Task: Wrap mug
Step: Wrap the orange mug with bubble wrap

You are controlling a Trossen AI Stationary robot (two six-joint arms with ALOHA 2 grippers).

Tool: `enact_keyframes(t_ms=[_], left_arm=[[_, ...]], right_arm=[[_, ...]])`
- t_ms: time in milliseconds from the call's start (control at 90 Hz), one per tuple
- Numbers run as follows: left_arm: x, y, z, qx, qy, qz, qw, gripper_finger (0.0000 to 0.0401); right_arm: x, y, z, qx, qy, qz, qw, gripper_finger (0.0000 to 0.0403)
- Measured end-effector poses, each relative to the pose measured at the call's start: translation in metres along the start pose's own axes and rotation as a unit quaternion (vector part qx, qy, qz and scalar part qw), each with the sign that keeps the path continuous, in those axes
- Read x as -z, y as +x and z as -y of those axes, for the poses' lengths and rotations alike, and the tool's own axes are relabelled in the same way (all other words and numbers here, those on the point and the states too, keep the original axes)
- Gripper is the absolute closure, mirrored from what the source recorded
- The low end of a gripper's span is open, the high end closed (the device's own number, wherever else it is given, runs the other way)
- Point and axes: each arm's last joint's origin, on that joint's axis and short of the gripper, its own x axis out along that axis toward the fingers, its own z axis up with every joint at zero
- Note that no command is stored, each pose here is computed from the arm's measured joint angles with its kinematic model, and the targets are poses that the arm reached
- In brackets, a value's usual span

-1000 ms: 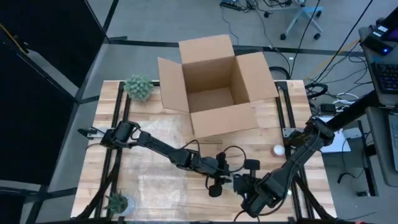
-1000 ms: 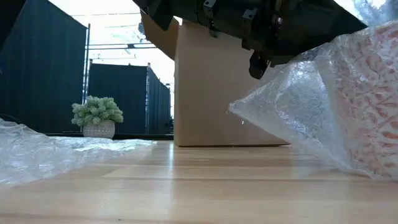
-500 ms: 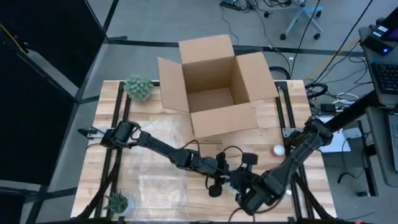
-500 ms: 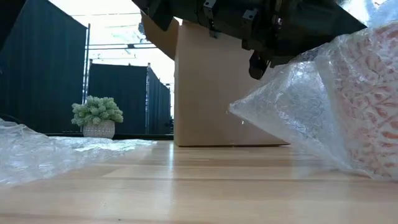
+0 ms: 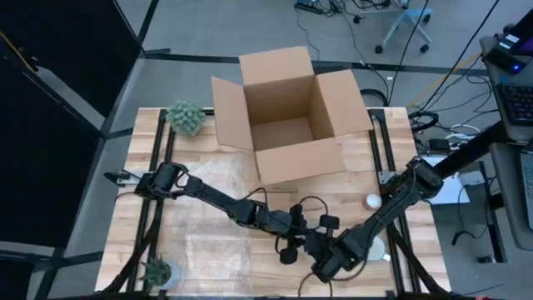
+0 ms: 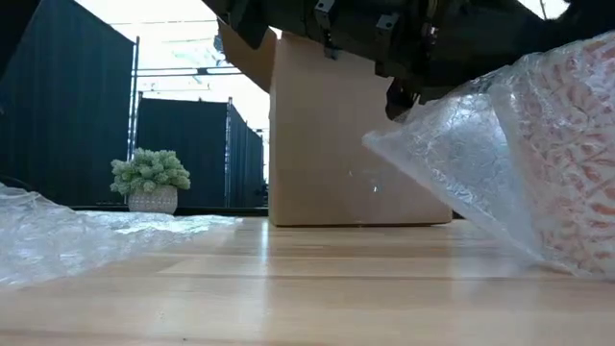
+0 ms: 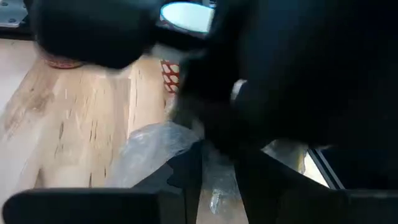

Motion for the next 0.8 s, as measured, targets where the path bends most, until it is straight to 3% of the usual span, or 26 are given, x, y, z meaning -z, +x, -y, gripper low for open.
enact_keyframes(t_ms=[178, 322, 522, 800], left_arm=[[0.0, 0.0, 0.0, 0.0, 0.001, 0.0, 1.0, 0.032], [0.0, 0.0, 0.0, 0.002, 0.0, -0.001, 1.0, 0.032], [0.0, 0.0, 0.0, 0.006, 0.001, -0.001, 1.0, 0.032], [0.0, 0.0, 0.001, 0.008, 0.002, -0.002, 1.0, 0.032]], right_arm=[[-0.005, 0.007, 0.009, -0.014, 0.002, -0.02, 1.0, 0.0399], [-0.011, -0.009, 0.011, -0.034, -0.012, -0.038, 0.999, 0.0399], [-0.018, -0.038, 0.014, -0.063, 0.011, -0.021, 0.998, 0.0395], [-0.018, -0.065, 0.024, -0.089, 0.023, -0.003, 0.996, 0.032]])
